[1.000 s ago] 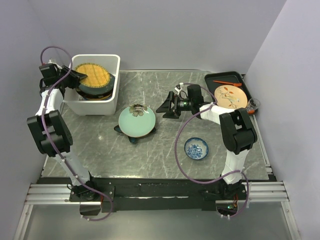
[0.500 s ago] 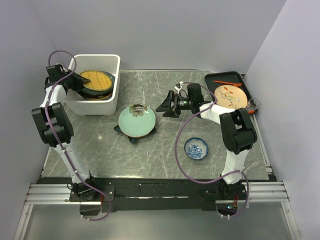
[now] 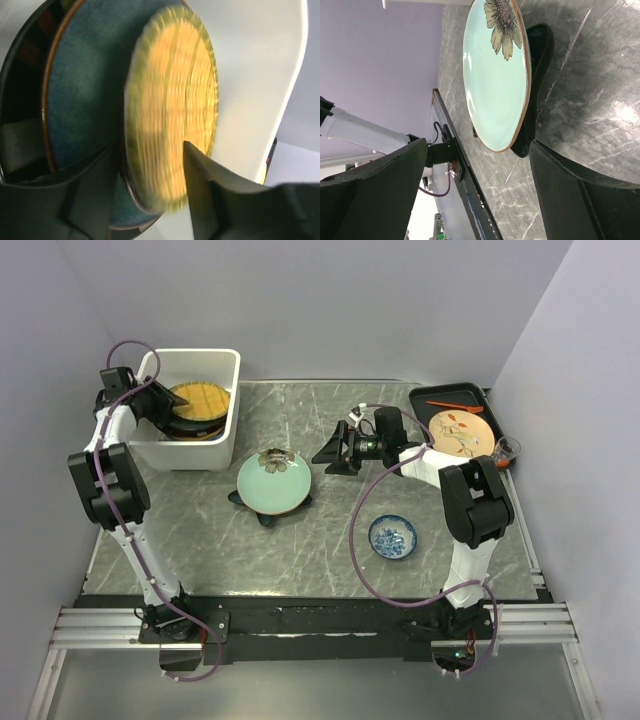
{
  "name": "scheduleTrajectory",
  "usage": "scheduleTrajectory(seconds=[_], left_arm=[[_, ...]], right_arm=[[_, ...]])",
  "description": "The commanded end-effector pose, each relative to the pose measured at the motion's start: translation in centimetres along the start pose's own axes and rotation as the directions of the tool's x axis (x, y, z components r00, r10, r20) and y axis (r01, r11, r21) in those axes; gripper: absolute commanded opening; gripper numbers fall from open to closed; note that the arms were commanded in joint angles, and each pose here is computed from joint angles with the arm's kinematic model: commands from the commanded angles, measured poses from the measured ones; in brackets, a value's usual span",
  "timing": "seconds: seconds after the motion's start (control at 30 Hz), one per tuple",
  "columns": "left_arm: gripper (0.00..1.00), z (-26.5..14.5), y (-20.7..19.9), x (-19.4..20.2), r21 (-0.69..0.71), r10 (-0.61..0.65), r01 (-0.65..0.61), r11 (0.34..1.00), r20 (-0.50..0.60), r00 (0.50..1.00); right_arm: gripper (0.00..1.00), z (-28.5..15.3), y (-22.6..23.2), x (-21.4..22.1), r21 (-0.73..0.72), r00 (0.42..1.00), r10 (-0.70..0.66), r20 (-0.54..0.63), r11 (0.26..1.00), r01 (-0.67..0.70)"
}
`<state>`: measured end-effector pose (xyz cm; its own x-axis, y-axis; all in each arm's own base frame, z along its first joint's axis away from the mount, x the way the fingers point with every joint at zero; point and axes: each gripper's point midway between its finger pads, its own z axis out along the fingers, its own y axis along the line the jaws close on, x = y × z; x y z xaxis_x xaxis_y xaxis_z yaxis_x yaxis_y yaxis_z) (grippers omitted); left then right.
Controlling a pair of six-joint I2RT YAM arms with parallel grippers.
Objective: Place the plates into the plastic bin on the countertop
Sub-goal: Place the plate in the plastic bin, then pick up the plate at the center of the board.
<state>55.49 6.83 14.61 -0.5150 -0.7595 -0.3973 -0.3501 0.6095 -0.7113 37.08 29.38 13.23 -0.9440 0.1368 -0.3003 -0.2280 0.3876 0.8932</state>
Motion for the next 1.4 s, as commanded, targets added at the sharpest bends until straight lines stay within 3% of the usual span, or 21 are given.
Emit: scheduleTrajectory(seconds=[0.0,0.03,0.17,0.53,1.0,1.37], left_arm=[[0.64,-1.1,-1.0,-1.4,-0.018,0.041,-0.04,0.999,0.041,0.998],[0.7,-1.2,-1.1,-1.4,-0.022,0.043,-0.042,0.999,0.043,0.998],[0.82,-2.7,-1.7,-2.1,-0.038,0.059,-0.056,0.998,0.087,0.994],[0.92,-10.9,-6.7,-5.4,-0.051,0.151,-0.142,0.989,0.302,0.941],[0.97,-14.9,-10.8,-2.2,0.095,0.21,-0.24,0.966,0.249,0.946],[0.96,-15.3,-14.4,3.3,0.236,0.304,-0.344,0.909,0.191,0.933]], right_arm=[[0.89,-0.3,1.2,-1.3,-0.033,0.998,-0.059,0.028,0.998,0.06],[0.9,-0.2,1.3,-1.2,-0.036,0.998,-0.056,0.024,0.998,0.057],[0.9,-0.3,1.1,-1.2,-0.031,0.998,-0.058,0.025,0.998,0.059],[0.9,0.0,0.6,-1.3,0.011,0.997,-0.069,0.03,0.998,0.068],[0.89,1.8,-0.6,-0.4,0.114,0.996,-0.094,-0.008,0.989,0.094],[0.84,3.8,-2.0,0.8,0.138,0.996,-0.08,-0.04,0.987,0.085]])
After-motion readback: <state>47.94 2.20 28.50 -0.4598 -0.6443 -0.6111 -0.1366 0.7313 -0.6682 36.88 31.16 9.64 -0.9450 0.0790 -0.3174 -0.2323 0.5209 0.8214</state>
